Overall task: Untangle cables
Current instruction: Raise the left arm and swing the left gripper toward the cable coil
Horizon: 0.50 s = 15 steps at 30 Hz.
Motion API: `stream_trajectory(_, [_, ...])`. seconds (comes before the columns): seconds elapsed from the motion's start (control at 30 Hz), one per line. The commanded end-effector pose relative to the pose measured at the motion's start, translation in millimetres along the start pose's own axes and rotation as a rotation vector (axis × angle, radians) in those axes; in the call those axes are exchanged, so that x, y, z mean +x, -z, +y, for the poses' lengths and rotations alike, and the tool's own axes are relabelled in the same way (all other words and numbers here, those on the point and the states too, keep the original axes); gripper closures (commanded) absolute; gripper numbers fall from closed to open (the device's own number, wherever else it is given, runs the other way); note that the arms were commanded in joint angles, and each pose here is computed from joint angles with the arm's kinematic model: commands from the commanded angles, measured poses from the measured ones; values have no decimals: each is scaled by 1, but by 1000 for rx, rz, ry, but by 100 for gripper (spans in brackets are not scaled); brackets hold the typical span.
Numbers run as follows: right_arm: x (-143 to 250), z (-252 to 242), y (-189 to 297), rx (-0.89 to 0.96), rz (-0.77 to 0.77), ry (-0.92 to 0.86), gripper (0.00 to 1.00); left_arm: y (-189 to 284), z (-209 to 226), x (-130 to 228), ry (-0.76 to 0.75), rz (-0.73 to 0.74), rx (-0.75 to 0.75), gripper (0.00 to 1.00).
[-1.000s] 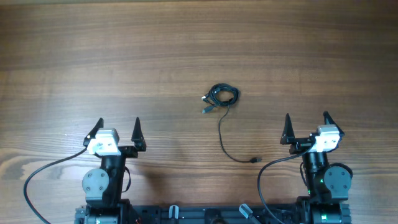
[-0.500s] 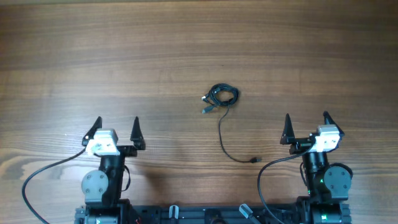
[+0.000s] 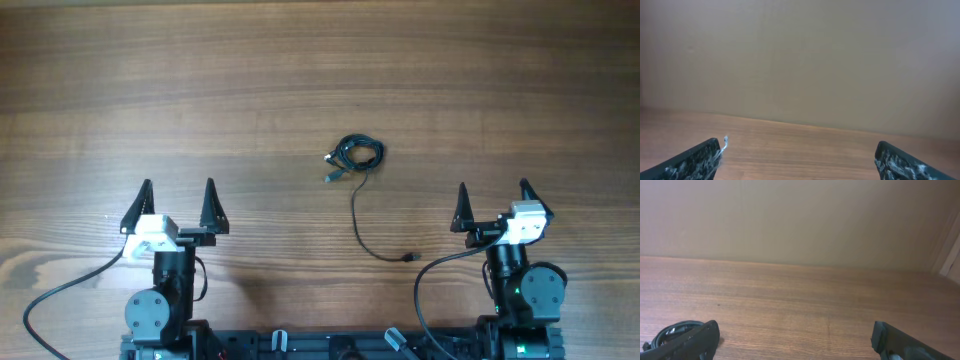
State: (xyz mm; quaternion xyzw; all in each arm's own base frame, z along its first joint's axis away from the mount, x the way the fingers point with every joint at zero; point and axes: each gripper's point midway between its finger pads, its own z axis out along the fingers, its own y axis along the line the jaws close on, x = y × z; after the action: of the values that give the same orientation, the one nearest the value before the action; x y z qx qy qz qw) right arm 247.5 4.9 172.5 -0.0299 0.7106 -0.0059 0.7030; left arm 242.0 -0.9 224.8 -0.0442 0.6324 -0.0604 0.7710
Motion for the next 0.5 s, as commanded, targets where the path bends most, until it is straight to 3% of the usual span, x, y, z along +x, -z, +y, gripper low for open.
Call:
stream_trajectory(0.0, [-2,2,1,-12,-12,9,0,0,2,0,84,-8,-11,0])
stream_trajectory(0.47, [-2,2,1,-12,-12,9,0,6,-5,-53,79,-222,22,0])
